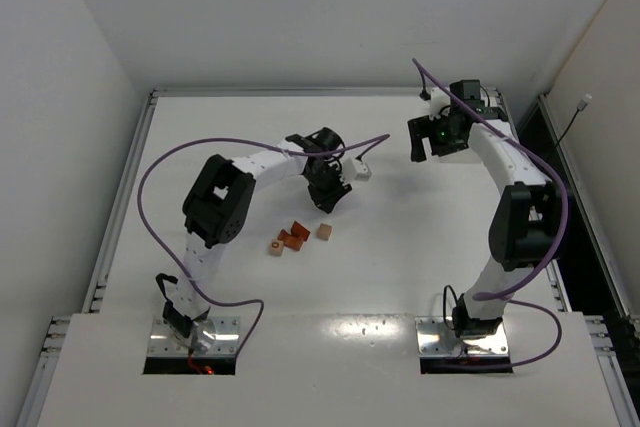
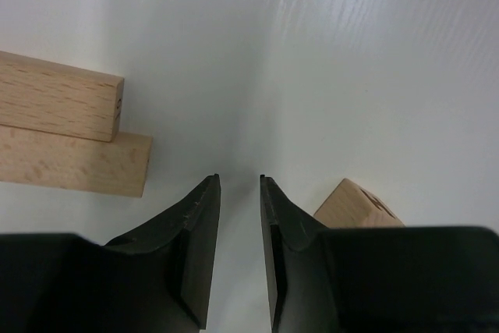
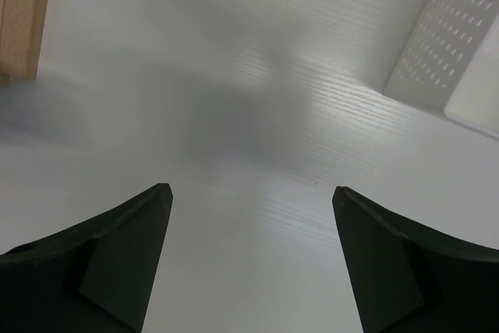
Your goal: Build the wood block tower
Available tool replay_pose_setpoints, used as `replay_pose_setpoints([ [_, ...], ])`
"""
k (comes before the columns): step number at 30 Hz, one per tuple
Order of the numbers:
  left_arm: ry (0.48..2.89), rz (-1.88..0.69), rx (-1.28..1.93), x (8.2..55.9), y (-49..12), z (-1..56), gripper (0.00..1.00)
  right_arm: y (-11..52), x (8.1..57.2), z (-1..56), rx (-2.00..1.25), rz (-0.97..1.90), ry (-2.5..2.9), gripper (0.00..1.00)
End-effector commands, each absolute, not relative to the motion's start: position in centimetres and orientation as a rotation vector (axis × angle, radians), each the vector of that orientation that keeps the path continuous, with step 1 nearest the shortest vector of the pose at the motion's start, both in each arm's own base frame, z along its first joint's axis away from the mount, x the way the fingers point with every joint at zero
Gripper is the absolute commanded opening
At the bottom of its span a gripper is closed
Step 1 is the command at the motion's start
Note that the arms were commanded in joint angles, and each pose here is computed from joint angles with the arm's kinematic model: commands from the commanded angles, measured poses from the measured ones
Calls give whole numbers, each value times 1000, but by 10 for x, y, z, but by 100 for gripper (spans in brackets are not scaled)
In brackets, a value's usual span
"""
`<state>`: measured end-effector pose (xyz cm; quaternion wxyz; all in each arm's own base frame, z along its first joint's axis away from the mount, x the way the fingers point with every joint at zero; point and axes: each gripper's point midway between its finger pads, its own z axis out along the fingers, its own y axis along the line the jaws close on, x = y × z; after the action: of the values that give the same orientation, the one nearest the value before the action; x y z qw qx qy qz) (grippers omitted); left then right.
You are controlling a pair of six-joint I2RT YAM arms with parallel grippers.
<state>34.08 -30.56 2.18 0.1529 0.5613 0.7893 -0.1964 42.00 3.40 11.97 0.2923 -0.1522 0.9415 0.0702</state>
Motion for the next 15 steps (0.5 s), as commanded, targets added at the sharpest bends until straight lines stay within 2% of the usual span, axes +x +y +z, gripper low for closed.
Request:
replay_pose_setpoints([
  [1, 2180, -569, 1633, 351, -321, 28, 24, 33, 422, 141, -404, 181, 2454, 82],
  [15, 2165, -509, 1631, 365, -323, 24, 31, 35, 426, 141, -396, 196, 2454, 82],
])
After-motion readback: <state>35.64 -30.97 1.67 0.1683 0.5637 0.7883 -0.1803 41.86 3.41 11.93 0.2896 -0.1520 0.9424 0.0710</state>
